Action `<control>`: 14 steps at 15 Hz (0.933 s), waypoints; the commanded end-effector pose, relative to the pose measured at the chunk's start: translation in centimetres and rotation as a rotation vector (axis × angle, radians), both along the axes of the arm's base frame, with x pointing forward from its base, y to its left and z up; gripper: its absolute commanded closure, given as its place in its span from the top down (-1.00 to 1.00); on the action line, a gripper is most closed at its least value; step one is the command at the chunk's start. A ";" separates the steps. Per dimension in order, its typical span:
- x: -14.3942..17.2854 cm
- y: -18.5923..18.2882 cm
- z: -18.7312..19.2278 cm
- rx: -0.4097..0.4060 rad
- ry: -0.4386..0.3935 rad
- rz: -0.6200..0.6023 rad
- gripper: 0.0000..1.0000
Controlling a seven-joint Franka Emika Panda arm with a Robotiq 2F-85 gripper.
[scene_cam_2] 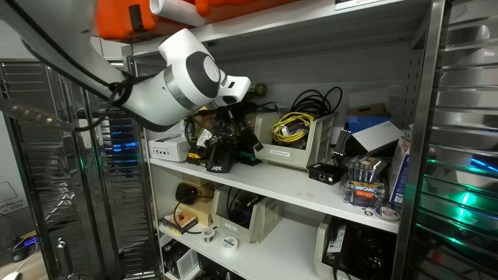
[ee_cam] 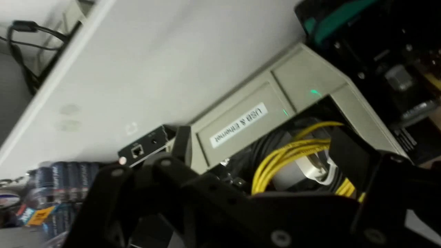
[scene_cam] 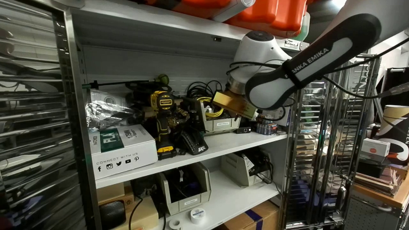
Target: Put the white cable in the gray box
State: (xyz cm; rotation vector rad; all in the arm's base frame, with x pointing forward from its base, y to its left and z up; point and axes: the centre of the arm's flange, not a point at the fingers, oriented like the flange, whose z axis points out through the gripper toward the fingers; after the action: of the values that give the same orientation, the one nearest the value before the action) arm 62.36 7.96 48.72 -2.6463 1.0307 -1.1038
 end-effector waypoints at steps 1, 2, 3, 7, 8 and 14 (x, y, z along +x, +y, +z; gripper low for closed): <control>-6.7 -2.5 2.1 0.037 0.180 0.066 1.00; -7.9 -2.7 2.1 0.055 0.232 0.082 1.00; -9.4 -2.7 2.6 0.081 0.281 0.110 1.00; -14.3 -3.2 5.1 0.147 0.520 0.232 1.00; -15.4 -3.6 5.8 0.158 0.581 0.271 1.00; -20.3 -5.3 8.0 0.254 0.920 0.410 1.00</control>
State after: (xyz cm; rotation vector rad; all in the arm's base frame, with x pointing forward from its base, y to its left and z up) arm 43.09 3.51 54.06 -2.9619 0.6668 0.1686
